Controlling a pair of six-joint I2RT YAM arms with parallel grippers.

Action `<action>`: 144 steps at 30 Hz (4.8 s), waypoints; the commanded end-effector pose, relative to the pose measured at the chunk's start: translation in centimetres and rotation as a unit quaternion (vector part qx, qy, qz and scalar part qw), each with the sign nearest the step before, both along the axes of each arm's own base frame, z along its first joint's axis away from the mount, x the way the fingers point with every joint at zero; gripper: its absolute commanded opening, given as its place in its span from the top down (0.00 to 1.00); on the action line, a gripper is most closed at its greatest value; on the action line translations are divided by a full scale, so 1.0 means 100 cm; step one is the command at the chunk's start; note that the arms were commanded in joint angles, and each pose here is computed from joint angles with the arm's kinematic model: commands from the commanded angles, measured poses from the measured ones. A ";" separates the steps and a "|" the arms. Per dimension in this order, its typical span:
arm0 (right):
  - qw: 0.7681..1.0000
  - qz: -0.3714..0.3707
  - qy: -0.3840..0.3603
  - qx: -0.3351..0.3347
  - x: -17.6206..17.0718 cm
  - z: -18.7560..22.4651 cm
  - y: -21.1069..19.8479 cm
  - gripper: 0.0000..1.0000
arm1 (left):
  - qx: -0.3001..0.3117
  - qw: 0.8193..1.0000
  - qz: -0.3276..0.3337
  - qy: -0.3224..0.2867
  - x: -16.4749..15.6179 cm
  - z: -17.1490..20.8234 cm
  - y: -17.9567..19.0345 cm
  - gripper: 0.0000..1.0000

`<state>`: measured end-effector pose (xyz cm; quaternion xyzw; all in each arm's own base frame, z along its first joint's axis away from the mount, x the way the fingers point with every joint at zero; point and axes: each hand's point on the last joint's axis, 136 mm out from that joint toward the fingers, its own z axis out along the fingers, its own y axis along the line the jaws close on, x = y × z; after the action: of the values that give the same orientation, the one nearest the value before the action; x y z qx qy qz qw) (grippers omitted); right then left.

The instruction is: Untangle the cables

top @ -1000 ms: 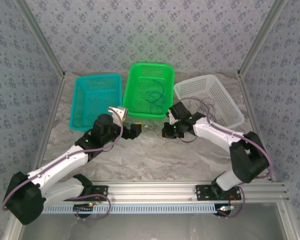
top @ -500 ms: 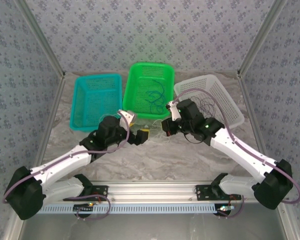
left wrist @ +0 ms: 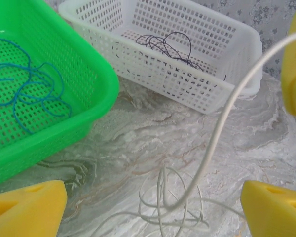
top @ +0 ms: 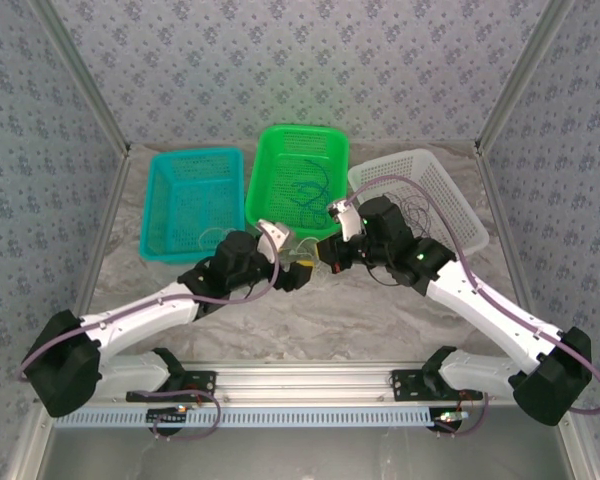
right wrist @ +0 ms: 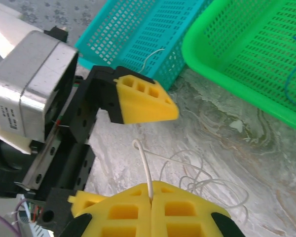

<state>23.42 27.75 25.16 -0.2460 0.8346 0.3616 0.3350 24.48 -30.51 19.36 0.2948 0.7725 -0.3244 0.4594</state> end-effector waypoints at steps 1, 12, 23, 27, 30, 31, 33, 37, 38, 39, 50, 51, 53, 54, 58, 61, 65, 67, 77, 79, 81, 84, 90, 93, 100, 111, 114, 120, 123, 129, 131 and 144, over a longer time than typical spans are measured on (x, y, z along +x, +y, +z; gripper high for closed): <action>0.999 0.038 -0.006 0.027 -0.010 0.011 0.011 1.00 | -0.023 0.998 0.013 -0.055 0.011 0.029 -0.009 0.10; 0.993 0.100 0.033 0.045 -0.037 0.009 0.016 1.00 | -0.005 0.997 0.040 -0.066 0.028 0.025 -0.016 0.59; 0.998 0.039 0.039 0.000 -0.031 0.000 -0.029 1.00 | 0.092 0.978 0.175 -0.070 0.051 0.005 0.036 0.99; 0.994 -0.001 0.071 -0.080 -0.024 -0.031 -0.050 1.00 | 0.086 0.974 0.191 -0.084 0.052 0.019 0.043 1.00; 0.987 -0.031 0.089 -0.133 -0.016 -0.052 -0.063 1.00 | 0.070 0.980 0.164 -0.086 0.048 0.028 0.034 1.00; 0.985 -0.036 0.093 -0.142 -0.014 -0.057 -0.065 1.00 | 0.062 0.983 0.151 -0.084 0.045 0.030 0.029 1.00; 0.982 -0.045 0.099 -0.154 -0.010 -0.065 -0.067 0.99 | 0.046 0.988 0.127 -0.076 0.040 0.034 0.019 1.00; 0.983 -0.063 0.092 -0.144 0.000 -0.072 -0.063 0.83 | 0.024 0.993 0.102 -0.060 0.033 0.037 0.007 1.00; 0.986 -0.058 0.084 -0.130 0.001 -0.070 -0.058 0.82 | 0.020 0.993 0.102 -0.056 0.033 0.037 0.005 1.00; 0.988 -0.058 0.074 -0.120 0.003 -0.069 -0.054 0.80 | 0.017 0.993 0.101 -0.052 0.032 0.037 0.004 1.00; 0.995 -0.042 -0.009 -0.095 0.011 -0.086 -0.025 0.16 | -0.017 0.998 0.054 -0.015 0.020 0.054 -0.015 1.00; 0.995 -0.035 -0.015 -0.096 0.010 -0.088 -0.021 0.13 | -0.017 0.999 0.049 -0.011 0.020 0.056 -0.017 1.00; 0.995 -0.025 -0.027 -0.097 0.009 -0.090 -0.015 0.09 | -0.010 0.999 0.050 -0.004 0.020 0.056 -0.018 1.00; 0.994 -0.017 -0.035 -0.097 0.008 -0.091 -0.012 0.07 | -0.004 0.999 0.051 0.000 0.020 0.054 -0.018 1.00; 0.992 0.011 -0.063 -0.106 -0.003 -0.093 -0.006 0.06 | 0.025 0.997 0.066 0.003 0.024 0.048 -0.012 1.00; 0.990 0.030 -0.078 -0.113 -0.011 -0.093 -0.006 0.06 | 0.044 0.996 0.074 -0.006 0.027 0.048 -0.007 1.00; 0.988 0.059 -0.085 -0.119 -0.024 -0.095 -0.005 0.06 | 0.058 0.995 0.075 -0.018 0.029 0.052 -0.005 1.00; 0.987 0.054 -0.089 -0.120 -0.025 -0.094 -0.008 0.06 | 0.066 0.995 0.077 -0.026 0.030 0.053 -0.003 1.00; 0.988 0.069 -0.103 -0.087 -0.033 -0.090 -0.004 0.09 | 0.073 0.993 0.081 -0.048 0.030 0.055 0.006 1.00; 0.988 0.085 -0.101 -0.079 -0.038 -0.090 -0.001 0.09 | 0.070 0.993 0.084 -0.052 0.030 0.057 0.008 1.00; 0.988 0.097 -0.102 -0.065 -0.042 -0.087 0.003 0.09 | 0.064 0.993 0.086 -0.055 0.030 0.061 0.009 1.00; 0.987 0.113 -0.098 -0.054 -0.044 -0.090 0.011 0.09 | 0.050 0.994 0.080 -0.058 0.029 0.069 0.006 1.00; 0.989 0.094 -0.098 -0.059 -0.030 -0.105 0.023 0.19 | 0.027 0.994 0.078 -0.066 0.027 0.089 0.005 1.00; 0.992 0.048 -0.094 -0.064 -0.013 -0.113 0.022 0.31 | 0.008 0.995 0.076 -0.069 0.023 0.101 0.006 1.00; 0.995 -0.003 -0.057 -0.085 0.005 -0.143 0.019 0.50 | -0.033 0.992 0.083 -0.093 0.012 0.133 0.020 1.00; 0.995 -0.024 0.024 -0.097 0.008 -0.184 0.003 0.76 | -0.096 0.980 0.085 -0.150 -0.005 0.200 0.044 0.99; 0.995 -0.015 0.025 -0.092 0.003 -0.183 0.002 0.67 | -0.090 0.980 0.085 -0.154 -0.004 0.202 0.044 0.99; 0.997 -0.014 0.005 -0.082 -0.007 -0.169 -0.009 0.35 | -0.080 0.979 0.092 -0.162 0.003 0.207 0.046 0.98; 0.998 -0.002 -0.019 -0.056 -0.015 -0.149 -0.008 0.10 | -0.080 0.980 0.083 -0.164 0.004 0.213 0.042 0.99; 0.995 0.033 -0.095 -0.022 -0.036 -0.111 0.012 0.00 | -0.086 0.981 0.077 -0.158 0.009 0.212 0.032 0.98; 0.994 0.032 -0.106 -0.015 -0.035 -0.108 0.020 0.00 | -0.094 0.980 0.074 -0.157 0.010 0.215 0.030 0.98; 0.985 -0.077 -0.156 0.005 0.014 -0.115 0.049 0.00 | -0.145 0.978 0.041 -0.142 0.006 0.229 0.011 0.99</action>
<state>22.75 31.74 10.95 -0.2716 0.8080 0.2864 0.4374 25.61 -29.20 38.95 0.2464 0.6893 -0.3326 0.5945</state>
